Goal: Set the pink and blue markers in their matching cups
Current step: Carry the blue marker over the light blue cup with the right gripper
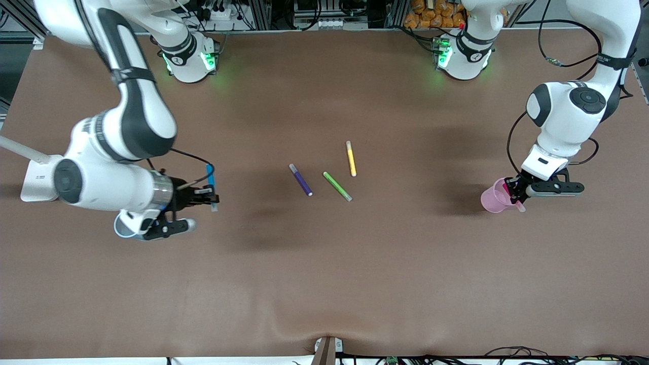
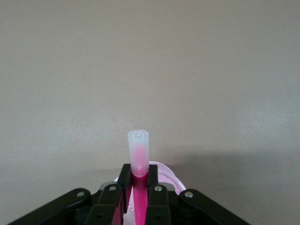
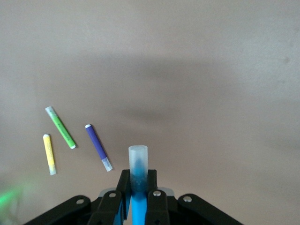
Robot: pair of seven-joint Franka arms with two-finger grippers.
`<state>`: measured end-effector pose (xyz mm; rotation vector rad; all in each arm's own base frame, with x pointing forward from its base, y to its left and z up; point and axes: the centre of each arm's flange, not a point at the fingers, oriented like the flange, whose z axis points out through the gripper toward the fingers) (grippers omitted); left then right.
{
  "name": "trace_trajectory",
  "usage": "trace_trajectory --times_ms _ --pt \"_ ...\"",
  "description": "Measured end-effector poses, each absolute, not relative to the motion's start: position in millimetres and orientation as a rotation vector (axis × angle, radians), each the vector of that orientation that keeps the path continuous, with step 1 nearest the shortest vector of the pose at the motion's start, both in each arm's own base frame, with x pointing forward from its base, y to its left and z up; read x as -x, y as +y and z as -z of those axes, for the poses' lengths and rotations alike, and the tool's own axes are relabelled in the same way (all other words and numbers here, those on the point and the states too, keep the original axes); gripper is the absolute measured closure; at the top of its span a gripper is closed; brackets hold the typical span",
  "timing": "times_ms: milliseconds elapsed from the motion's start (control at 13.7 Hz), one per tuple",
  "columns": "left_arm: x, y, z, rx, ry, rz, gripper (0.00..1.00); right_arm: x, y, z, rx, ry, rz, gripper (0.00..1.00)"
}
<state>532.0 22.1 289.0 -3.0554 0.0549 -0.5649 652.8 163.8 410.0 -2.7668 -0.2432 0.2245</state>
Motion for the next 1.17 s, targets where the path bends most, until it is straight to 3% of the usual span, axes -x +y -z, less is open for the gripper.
trace_trajectory --times_ms 731,950,1169 --pt "-536.9 19.9 -277.1 3.067 0.063 0.545 0.82 -671.2 48.3 -417.9 2.594 -0.721 -0.024 0.83" --pt "-541.4 20.0 -275.9 3.068 0.063 0.553 0.72 -672.9 19.8 -418.7 2.526 -0.857 0.053 0.83" --pt "-553.5 21.0 -289.7 3.054 0.065 0.61 0.41 -673.0 -1.2 -418.1 2.452 -1.009 0.126 0.83"
